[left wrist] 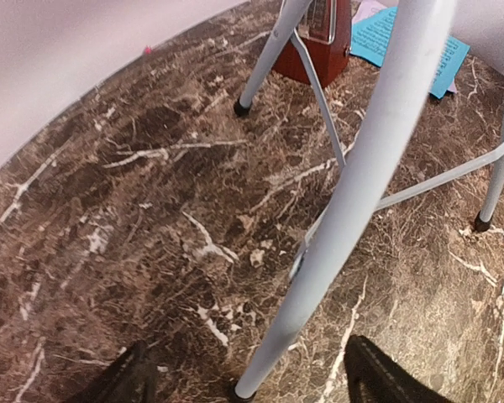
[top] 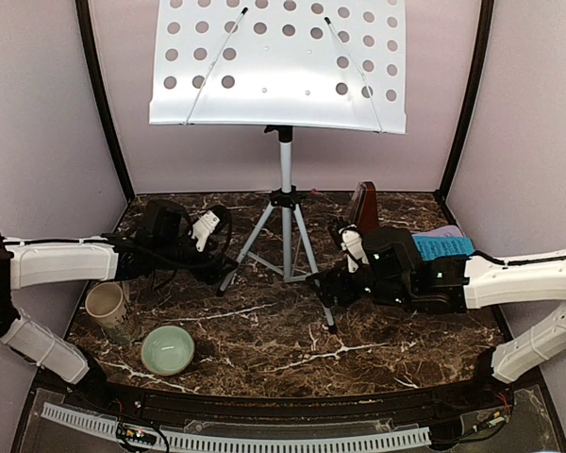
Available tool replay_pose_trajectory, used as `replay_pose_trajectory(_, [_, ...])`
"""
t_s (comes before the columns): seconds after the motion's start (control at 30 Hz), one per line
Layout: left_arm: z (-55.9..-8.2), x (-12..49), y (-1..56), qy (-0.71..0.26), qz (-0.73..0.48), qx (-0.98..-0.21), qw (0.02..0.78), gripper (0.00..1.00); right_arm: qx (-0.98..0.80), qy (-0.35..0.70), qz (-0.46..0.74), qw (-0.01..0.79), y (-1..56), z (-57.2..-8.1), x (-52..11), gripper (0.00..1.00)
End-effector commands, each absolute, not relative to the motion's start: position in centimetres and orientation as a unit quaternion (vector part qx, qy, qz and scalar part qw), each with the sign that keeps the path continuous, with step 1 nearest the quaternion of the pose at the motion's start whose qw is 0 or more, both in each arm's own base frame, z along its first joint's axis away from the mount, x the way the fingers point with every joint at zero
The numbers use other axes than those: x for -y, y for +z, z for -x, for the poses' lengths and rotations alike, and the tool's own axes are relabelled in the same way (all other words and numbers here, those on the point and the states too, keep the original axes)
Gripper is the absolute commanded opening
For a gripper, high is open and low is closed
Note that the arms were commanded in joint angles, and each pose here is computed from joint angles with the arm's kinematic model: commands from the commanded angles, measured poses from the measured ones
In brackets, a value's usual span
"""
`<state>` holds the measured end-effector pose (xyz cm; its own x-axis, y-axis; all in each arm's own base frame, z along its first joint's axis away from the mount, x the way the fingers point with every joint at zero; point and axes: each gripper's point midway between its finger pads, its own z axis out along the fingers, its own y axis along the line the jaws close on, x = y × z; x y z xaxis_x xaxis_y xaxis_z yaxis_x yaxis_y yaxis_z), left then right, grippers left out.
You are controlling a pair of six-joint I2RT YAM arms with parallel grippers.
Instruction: Set up the instrument practice props
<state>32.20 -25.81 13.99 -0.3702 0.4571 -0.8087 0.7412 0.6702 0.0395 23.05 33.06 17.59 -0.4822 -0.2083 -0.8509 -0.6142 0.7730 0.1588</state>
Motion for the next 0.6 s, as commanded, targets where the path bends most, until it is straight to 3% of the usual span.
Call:
replay_pose_trajectory(0.0, [-32.1, 24.2, 17.9, -0.164, -0.32, -0.799, 0.482, 0.84, -0.853, 0.186, 0.179, 0.453, 17.7, -25.1, -28.0, 0.86])
replay_pose_trajectory(0.13, [-32.4, 23.1, 19.3, -0.144, -0.294, -0.805, 0.494, 0.86, -0.878, 0.138, 0.085, 0.449, 16.5, -27.9, -21.4, 0.86])
replay_pose_trajectory(0.27, [-32.8, 23.0, 19.6, -0.142, -0.283, -0.813, 0.489, 0.87, -0.91, 0.02, 0.022, 0.414, 14.2, -30.5, -15.3, 0.82])
replay_pose_trajectory(0.57, [-32.7, 23.3, 19.8, -0.154, -0.276, -0.811, 0.492, 0.87, -0.932, -0.135, 0.07, 0.33, 10.2, -32.2, -13.8, 0.72])
